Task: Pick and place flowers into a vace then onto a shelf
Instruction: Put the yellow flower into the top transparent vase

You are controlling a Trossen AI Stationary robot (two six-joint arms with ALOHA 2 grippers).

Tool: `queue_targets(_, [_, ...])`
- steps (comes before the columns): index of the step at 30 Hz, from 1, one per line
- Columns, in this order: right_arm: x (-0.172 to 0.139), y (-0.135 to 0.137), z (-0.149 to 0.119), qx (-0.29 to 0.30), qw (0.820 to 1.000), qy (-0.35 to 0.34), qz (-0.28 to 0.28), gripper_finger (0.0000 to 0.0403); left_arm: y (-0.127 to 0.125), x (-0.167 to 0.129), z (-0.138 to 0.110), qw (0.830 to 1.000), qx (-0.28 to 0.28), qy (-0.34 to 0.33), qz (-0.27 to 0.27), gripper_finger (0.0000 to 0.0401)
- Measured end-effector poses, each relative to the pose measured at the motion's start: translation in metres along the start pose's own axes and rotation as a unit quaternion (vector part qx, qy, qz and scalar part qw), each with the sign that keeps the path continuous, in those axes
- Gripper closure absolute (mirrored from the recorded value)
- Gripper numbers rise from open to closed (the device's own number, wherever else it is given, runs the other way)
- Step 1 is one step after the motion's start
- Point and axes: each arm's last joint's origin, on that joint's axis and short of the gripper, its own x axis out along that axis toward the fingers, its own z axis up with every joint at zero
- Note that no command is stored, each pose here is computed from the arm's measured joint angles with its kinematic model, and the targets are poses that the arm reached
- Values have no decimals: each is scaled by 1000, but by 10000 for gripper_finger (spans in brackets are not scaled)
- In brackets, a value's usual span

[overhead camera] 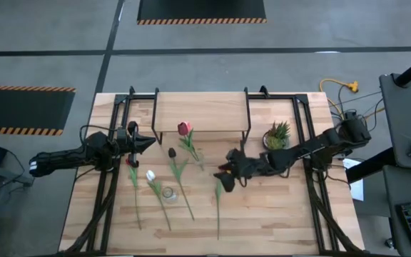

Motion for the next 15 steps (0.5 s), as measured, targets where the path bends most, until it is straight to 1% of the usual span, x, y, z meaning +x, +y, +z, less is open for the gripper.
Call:
queue_targets(3, [-3, -1, -10, 12, 999, 15, -32, 183, 0, 0, 0, 1000, 0, 0, 0, 397])
queue_targets(7, [-6, 0, -19, 30, 998, 4, -63, 183, 0, 0, 0, 1000, 0, 0, 0, 397])
queue_targets(15, [9, 0, -48, 49, 995, 29, -82, 183, 0, 0, 0, 1000, 0, 0, 0, 397])
